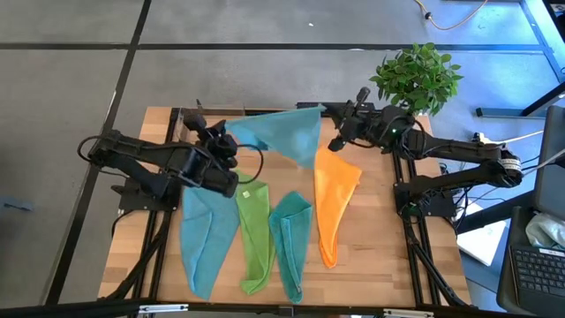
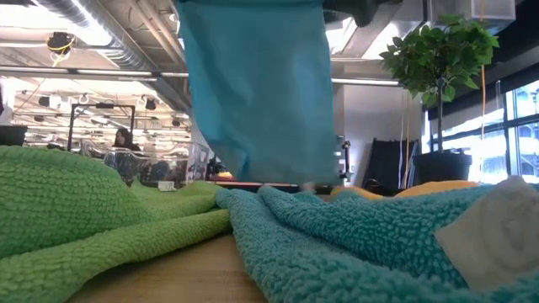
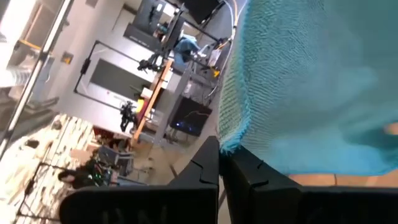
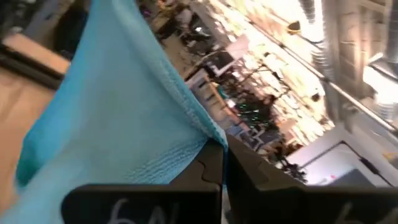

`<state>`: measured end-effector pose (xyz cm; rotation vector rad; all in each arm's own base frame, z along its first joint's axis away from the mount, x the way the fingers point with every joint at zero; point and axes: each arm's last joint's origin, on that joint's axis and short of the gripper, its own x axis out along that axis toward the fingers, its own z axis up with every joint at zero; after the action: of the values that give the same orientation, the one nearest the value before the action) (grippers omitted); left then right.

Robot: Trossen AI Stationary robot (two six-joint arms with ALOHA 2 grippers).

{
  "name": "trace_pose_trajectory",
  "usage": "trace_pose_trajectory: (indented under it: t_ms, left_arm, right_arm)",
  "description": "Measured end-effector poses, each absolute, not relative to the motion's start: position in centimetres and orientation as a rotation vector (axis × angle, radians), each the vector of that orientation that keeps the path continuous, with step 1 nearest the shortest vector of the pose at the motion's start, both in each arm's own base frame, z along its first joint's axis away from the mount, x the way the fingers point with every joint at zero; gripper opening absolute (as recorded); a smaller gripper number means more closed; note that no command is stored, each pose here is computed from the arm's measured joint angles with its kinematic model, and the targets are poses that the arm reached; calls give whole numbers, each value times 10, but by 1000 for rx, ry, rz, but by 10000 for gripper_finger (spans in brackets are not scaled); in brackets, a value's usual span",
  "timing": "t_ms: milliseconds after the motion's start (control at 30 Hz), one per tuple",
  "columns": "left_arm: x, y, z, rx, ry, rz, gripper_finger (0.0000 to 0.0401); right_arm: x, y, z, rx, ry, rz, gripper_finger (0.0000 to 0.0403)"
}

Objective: Fold microfiber towels
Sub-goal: Fold the light blue microfiber cloth

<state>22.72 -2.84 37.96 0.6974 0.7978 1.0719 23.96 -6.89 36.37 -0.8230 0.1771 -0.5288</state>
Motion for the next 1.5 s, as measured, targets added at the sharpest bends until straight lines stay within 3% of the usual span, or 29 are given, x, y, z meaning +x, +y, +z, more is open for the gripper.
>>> trace_pose_trajectory:
  t_ms: [100,200,433,533,1033,1267,1500]
  left_arm:
    - [229,-29,372,700,827,1059,0]
    - [229,-30,367,666,814,1063,0]
    - [229,-27,358,677,833,1080,0]
    - [229,-24,360,643,801,1110,0]
    - [211,-11,375,689,813,1135,0]
    - [207,-19,374,592,839,1048,0]
    - [214,-57,359,326,858,865,0]
  right_arm:
    - [242,-69,358,-820,208,-494,9]
    - [240,-72,362,-767,208,-632,5]
    - [237,-68,365,-773,157,-531,5]
    - [238,-70,366,-756,167,-631,5]
    - [239,-80,362,-778,172,-542,5]
    - [242,-70,356,-746,178,-417,5]
    - [244,-39,326,-572,375,-65,5]
